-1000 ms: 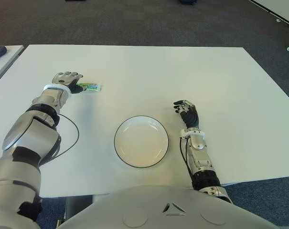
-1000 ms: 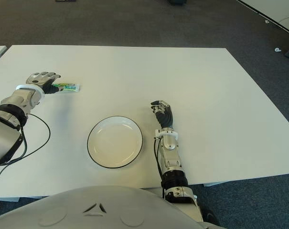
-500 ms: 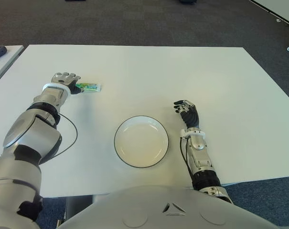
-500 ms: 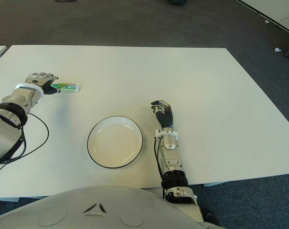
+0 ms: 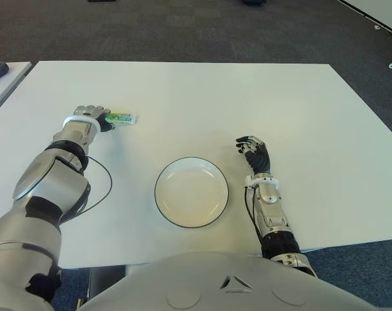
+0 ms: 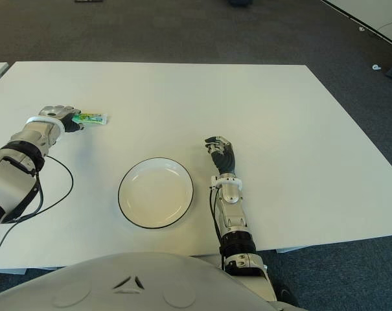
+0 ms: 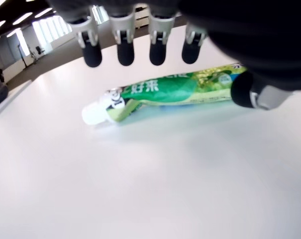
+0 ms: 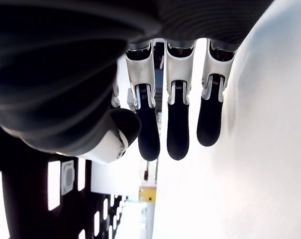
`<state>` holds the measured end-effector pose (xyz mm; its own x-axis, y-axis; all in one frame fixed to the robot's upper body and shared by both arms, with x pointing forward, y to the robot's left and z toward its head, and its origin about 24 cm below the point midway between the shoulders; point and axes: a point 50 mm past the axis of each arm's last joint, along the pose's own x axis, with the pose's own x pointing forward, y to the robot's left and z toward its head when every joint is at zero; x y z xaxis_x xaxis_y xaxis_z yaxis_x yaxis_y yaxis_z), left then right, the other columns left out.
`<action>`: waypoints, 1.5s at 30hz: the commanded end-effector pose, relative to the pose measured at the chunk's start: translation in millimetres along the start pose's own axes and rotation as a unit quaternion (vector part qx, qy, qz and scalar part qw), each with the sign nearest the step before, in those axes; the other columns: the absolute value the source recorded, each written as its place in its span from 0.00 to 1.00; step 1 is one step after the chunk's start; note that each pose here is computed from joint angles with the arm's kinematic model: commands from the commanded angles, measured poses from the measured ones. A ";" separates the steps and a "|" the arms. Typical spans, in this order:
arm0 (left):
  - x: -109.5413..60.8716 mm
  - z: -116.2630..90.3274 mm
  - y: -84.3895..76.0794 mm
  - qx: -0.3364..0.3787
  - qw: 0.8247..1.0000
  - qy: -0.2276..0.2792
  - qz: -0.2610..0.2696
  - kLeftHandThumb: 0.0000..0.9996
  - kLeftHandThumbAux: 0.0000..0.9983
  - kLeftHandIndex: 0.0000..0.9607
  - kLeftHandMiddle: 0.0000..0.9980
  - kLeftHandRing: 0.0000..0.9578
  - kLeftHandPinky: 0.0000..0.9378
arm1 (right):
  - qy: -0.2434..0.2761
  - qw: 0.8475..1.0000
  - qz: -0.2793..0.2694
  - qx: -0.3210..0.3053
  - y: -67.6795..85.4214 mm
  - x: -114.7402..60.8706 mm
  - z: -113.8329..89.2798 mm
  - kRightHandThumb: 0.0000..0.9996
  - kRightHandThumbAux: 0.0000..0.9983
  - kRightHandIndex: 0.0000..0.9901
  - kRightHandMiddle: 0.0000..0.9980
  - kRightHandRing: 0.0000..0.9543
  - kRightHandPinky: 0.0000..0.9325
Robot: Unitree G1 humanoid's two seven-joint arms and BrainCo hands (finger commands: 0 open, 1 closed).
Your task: Put the toothpaste on the table into the plate.
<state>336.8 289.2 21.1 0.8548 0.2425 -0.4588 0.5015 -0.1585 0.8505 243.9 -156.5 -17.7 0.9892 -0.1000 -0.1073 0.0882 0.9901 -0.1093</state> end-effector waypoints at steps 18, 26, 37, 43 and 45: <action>-1.8 9.7 -23.0 -0.070 0.996 0.003 -0.061 0.61 0.31 0.00 0.00 0.00 0.00 | -0.005 1.000 -0.001 -0.005 -2.5 -4.3 -0.6 0.71 0.73 0.42 0.41 0.42 0.45; -0.8 17.7 -20.7 -0.049 0.996 -0.008 -0.068 0.60 0.32 0.00 0.00 0.00 0.00 | -0.008 1.000 -0.001 -0.005 -3.2 -6.2 -0.9 0.71 0.73 0.42 0.42 0.43 0.46; -1.0 31.3 -25.2 -0.019 0.996 -0.032 -0.084 0.58 0.36 0.00 0.00 0.00 0.00 | -0.006 1.000 -0.004 -0.003 -2.8 -7.8 0.0 0.71 0.73 0.42 0.42 0.44 0.46; -2.4 43.9 -31.8 -0.016 0.993 -0.060 -0.099 0.58 0.37 0.00 0.00 0.00 0.02 | -0.007 1.000 -0.002 -0.001 -2.5 -7.9 -0.2 0.71 0.73 0.42 0.42 0.44 0.47; -2.7 45.4 -32.7 -0.015 0.992 -0.067 -0.105 0.58 0.38 0.00 0.00 0.00 0.02 | -0.008 1.000 -0.001 0.000 -2.4 -7.9 -0.2 0.71 0.73 0.42 0.42 0.44 0.47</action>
<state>338.1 263.7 6.8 0.8156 0.1962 -0.5444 0.5681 -0.0925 0.8178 236.1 -159.0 -16.5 0.9906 -0.1042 -0.0887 0.0938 0.9889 -0.1149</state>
